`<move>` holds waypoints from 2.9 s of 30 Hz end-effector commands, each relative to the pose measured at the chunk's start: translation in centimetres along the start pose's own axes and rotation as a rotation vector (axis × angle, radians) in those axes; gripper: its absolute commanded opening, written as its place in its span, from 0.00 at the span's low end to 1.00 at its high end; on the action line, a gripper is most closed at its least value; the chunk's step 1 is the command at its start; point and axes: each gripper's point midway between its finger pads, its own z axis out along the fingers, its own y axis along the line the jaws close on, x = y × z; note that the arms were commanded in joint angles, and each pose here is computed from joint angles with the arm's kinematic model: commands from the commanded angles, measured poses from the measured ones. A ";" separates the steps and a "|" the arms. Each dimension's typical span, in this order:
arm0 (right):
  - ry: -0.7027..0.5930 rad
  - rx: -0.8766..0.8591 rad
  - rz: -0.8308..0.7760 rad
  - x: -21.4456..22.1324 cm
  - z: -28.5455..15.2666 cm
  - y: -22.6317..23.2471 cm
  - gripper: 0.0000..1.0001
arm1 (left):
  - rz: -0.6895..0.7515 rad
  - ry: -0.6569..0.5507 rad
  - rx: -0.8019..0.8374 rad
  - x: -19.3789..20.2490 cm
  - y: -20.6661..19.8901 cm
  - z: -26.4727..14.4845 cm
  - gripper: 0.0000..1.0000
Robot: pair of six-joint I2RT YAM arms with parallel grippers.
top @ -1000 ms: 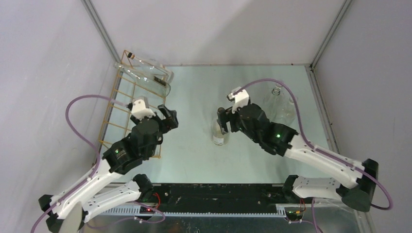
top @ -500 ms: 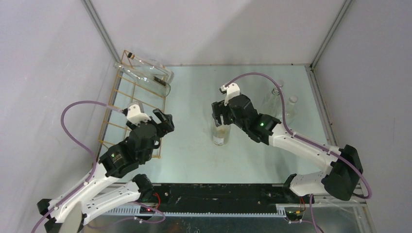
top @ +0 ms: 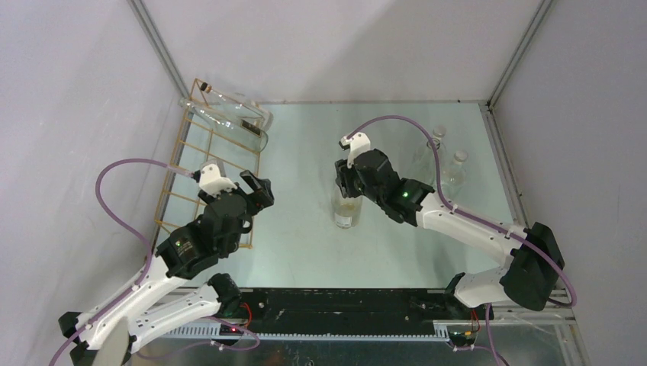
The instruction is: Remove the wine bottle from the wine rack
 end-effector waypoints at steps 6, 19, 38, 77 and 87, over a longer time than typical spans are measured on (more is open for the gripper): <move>-0.083 -0.031 0.000 -3.2 -1.4 1.3 0.09 | -0.059 -0.035 -0.020 -0.6 0.0 0.3 0.91; -0.123 0.138 0.004 -4.4 -10.0 -3.9 0.00 | -0.057 -0.024 -0.007 -0.1 -0.9 1.0 0.91; -0.244 0.576 0.232 -3.6 -19.7 -19.2 0.00 | -0.047 -0.023 -0.006 0.0 -0.7 0.8 0.91; -0.355 0.751 0.350 -1.0 -18.1 -23.9 0.35 | -0.048 -0.019 -0.028 0.5 0.5 0.6 0.92; -0.379 0.715 0.354 -1.3 -19.0 -23.1 0.59 | -0.044 -0.017 -0.029 0.5 0.3 0.7 0.92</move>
